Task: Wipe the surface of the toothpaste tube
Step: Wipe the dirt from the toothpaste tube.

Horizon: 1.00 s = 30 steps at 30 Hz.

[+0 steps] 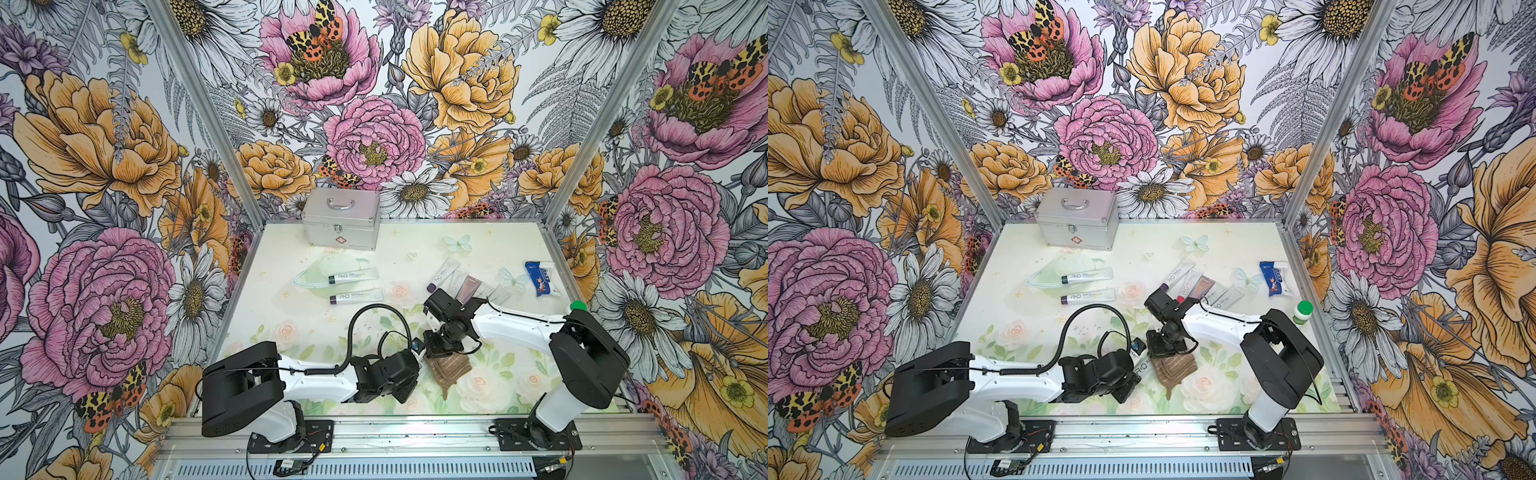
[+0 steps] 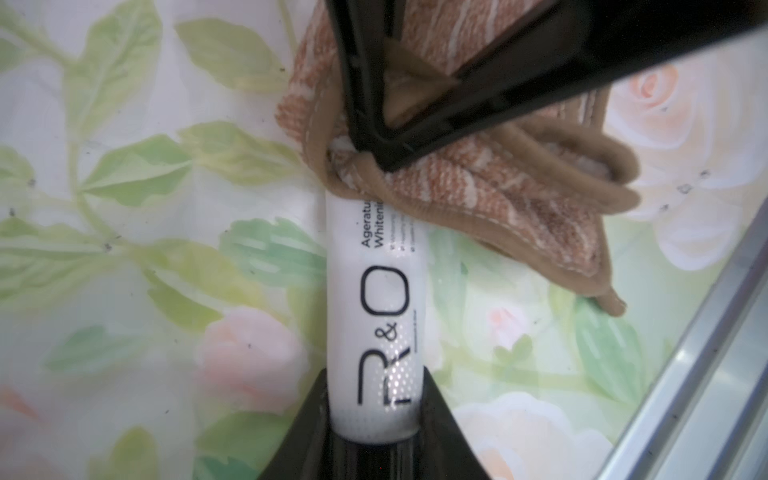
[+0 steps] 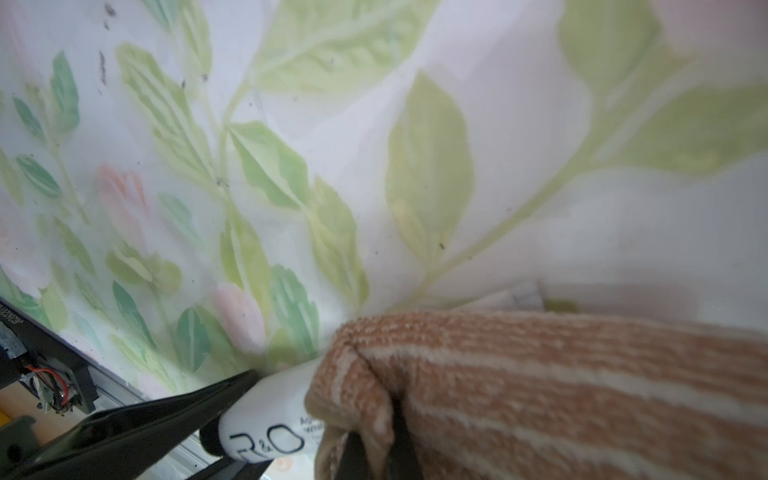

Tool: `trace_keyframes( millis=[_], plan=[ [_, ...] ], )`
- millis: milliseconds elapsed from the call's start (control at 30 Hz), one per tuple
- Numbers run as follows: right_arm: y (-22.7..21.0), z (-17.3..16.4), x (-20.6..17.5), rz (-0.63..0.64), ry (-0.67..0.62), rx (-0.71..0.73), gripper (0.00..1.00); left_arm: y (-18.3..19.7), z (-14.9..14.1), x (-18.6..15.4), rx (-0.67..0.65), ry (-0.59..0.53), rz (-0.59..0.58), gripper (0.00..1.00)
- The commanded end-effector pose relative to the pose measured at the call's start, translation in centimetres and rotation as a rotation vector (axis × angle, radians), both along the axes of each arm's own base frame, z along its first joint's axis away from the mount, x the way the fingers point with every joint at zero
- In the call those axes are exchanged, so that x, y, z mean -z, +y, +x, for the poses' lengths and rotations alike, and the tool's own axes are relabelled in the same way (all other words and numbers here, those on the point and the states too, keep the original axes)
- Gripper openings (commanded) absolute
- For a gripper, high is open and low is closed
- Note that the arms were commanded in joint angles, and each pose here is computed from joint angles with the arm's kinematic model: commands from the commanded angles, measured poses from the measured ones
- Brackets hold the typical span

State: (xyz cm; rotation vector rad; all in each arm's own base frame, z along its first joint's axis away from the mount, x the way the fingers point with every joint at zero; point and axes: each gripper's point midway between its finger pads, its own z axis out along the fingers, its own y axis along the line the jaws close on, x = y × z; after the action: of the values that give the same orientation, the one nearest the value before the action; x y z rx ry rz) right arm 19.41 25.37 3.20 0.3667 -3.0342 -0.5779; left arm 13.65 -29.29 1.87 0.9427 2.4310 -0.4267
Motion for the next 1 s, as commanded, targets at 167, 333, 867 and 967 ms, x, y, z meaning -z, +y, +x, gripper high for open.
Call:
trace_keyframes(
  millis=[167, 333, 867, 967],
  plan=[
    [-7.0, 1.2, 3.9, -0.293, 0.042, 0.049, 0.0, -0.2, 0.8, -0.6, -0.018, -0.047, -0.012, 0.29],
    [-8.8, 2.4, 4.0, -0.324, 0.029, 0.077, 0.0, -0.2, 0.8, -0.6, -0.017, -0.047, -0.01, 0.29],
    [-0.4, -1.7, 0.1, -0.03, 0.091, -0.006, 0.0, -0.1, 1.0, -0.5, -0.024, -0.043, -0.01, 0.29],
    [-1.2, -2.1, 1.1, -0.066, 0.102, -0.01, 0.0, -0.2, 1.0, -0.5, -0.023, -0.041, -0.012, 0.29]
  ],
)
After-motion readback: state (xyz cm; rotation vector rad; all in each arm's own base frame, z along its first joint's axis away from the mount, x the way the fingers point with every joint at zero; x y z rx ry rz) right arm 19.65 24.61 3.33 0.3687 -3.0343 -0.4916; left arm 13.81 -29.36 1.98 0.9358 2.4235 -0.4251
